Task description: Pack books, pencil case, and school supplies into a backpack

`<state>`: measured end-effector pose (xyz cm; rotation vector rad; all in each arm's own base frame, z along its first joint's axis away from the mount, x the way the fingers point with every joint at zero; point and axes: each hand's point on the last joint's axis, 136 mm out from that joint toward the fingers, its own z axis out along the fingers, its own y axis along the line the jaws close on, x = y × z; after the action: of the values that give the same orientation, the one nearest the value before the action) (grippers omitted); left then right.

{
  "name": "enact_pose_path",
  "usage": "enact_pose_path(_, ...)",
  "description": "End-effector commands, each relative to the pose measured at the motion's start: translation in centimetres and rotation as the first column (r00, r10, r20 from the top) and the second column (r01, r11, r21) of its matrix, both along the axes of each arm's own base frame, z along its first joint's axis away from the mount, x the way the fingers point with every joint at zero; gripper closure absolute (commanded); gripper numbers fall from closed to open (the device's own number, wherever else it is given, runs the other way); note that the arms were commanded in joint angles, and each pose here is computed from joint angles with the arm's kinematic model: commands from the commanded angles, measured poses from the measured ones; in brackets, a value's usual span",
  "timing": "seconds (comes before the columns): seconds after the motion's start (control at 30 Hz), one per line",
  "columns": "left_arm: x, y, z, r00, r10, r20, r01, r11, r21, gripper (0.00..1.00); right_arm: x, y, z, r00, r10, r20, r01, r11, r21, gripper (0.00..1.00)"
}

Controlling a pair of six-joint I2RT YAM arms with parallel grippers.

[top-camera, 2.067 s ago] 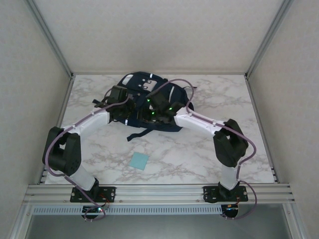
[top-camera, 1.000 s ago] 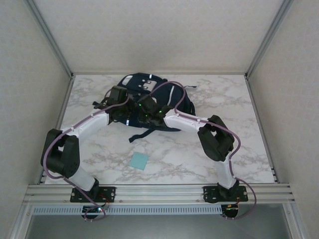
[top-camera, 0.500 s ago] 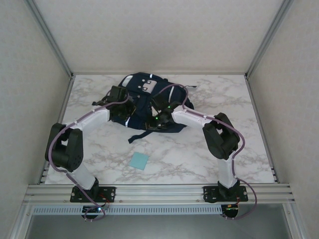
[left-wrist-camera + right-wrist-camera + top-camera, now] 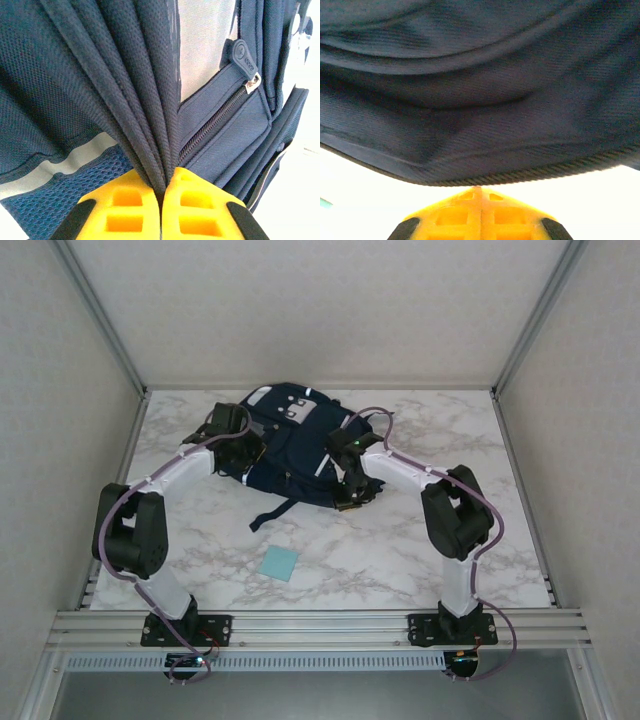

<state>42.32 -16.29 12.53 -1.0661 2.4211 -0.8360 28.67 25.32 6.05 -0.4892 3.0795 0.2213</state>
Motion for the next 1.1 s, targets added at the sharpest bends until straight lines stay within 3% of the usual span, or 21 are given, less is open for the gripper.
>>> enact_pose_path(0.0,1.6,-0.6,2.7,0.996,-0.015,0.086,0.018,0.999,-0.040,1.00,-0.1,0.8,3.4,0.999,0.012,0.048,-0.016,0.997,0.072,1.00)
enact_pose_path(0.07,1.3,-1.0,3.0,0.996,-0.009,0.089,0.014,0.998,-0.059,1.00,0.5,2.5,4.9,0.997,-0.026,0.069,0.013,0.985,0.171,0.98)
enact_pose_path(0.13,0.9,-1.2,3.6,0.995,-0.001,0.096,0.007,0.998,-0.069,1.00,1.1,4.3,6.4,0.993,-0.072,0.094,0.044,0.962,0.268,0.85)
enact_pose_path(0.23,0.4,-1.6,4.5,0.994,0.006,0.109,0.004,0.996,-0.085,1.00,2.1,6.8,8.2,0.983,-0.128,0.131,0.069,0.922,0.382,0.75)
enact_pose_path(0.5,-0.1,-2.6,5.9,0.992,0.041,0.116,-0.024,0.989,-0.144,1.00,4.8,10.8,8.7,0.946,-0.249,0.208,0.118,0.861,0.495,0.55)
enact_pose_path(0.73,-1.1,-3.3,6.4,0.991,0.057,0.121,-0.040,0.989,-0.140,1.00,5.2,13.7,8.1,0.928,-0.283,0.243,0.130,0.856,0.501,0.45)
enact_pose_path(0.9,-1.6,-3.5,6.1,0.991,0.069,0.113,-0.052,0.987,-0.150,1.00,5.3,13.5,6.1,0.906,-0.310,0.288,0.199,0.913,0.357,0.45)
enact_pose_path(1.07,-1.7,-3.5,6.5,0.990,0.069,0.122,-0.049,0.987,-0.155,1.00,6.3,11.0,3.6,0.850,-0.359,0.387,0.302,0.932,0.201,0.51)
